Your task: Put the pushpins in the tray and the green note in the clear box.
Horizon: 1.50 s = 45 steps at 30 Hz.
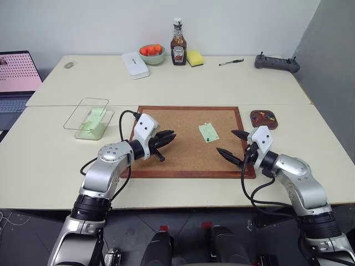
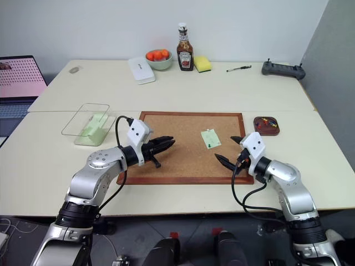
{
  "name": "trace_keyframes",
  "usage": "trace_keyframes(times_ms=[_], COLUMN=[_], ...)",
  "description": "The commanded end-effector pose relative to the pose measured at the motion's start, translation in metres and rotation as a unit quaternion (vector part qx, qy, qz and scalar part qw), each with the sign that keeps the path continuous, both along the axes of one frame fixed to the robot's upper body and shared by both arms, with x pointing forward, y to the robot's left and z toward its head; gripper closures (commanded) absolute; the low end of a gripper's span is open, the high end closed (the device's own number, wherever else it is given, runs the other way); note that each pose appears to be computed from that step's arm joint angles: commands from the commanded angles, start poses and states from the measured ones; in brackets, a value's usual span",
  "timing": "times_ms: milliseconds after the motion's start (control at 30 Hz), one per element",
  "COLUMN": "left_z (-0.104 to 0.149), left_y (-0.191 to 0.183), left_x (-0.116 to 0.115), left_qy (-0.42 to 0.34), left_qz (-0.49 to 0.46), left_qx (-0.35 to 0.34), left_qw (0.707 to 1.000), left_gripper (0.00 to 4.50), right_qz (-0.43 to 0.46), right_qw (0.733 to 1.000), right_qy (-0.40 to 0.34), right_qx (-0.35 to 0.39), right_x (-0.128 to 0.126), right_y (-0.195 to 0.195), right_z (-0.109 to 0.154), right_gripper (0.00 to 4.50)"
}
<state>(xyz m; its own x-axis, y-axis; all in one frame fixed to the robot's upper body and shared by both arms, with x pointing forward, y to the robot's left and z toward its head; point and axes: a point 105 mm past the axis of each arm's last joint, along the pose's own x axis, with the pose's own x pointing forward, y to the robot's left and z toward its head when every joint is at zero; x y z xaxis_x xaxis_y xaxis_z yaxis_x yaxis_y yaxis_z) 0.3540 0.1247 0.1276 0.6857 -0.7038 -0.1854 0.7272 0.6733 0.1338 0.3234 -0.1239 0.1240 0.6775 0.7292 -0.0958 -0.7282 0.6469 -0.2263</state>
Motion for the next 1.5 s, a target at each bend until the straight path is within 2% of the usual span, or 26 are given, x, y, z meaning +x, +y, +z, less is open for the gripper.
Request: trace_keyframes(times_ms=[33, 267, 533, 967, 1100, 1167, 1500], left_z=[0.003, -0.020, -0.052, -0.054, -0.053, -0.052, -0.052], left_y=[-0.001, -0.004, -0.003, -0.012, -0.014, -0.014, -0.014], left_x=[-0.001, -0.003, 0.003, -0.003, -0.004, -0.005, -0.004], left_qy=[-0.016, -0.006, 0.018, 0.015, 0.014, 0.013, 0.014], left_qz=[-0.015, -0.026, -0.024, -0.043, -0.047, -0.048, -0.046], left_qx=[0.000, 0.000, 0.018, 0.020, 0.020, 0.019, 0.018], left_qw=[1.000, 1.000, 0.999, 0.999, 0.999, 0.999, 0.999], left_gripper=[4.44, 4.44, 4.44, 4.44, 4.50, 4.50, 4.50], right_qz=[0.020, 0.012, -0.037, -0.074, -0.085, -0.099, -0.119], right_qw=[0.999, 0.999, 0.999, 0.996, 0.995, 0.993, 0.991], right_qy=[-0.034, -0.039, 0.010, 0.019, 0.026, 0.026, 0.024], right_qx=[0.000, 0.002, -0.017, -0.054, -0.051, -0.056, -0.058], right_x=[0.001, 0.018, 0.061, 0.106, 0.112, 0.117, 0.124], right_y=[0.011, 0.028, 0.044, 0.050, 0.050, 0.047, 0.042], right_z=[0.017, 0.022, 0.017, 0.016, 0.012, 0.009, 0.006], right_gripper=[0.00, 0.00, 0.00, 0.00, 0.52, 1.04, 3.05])
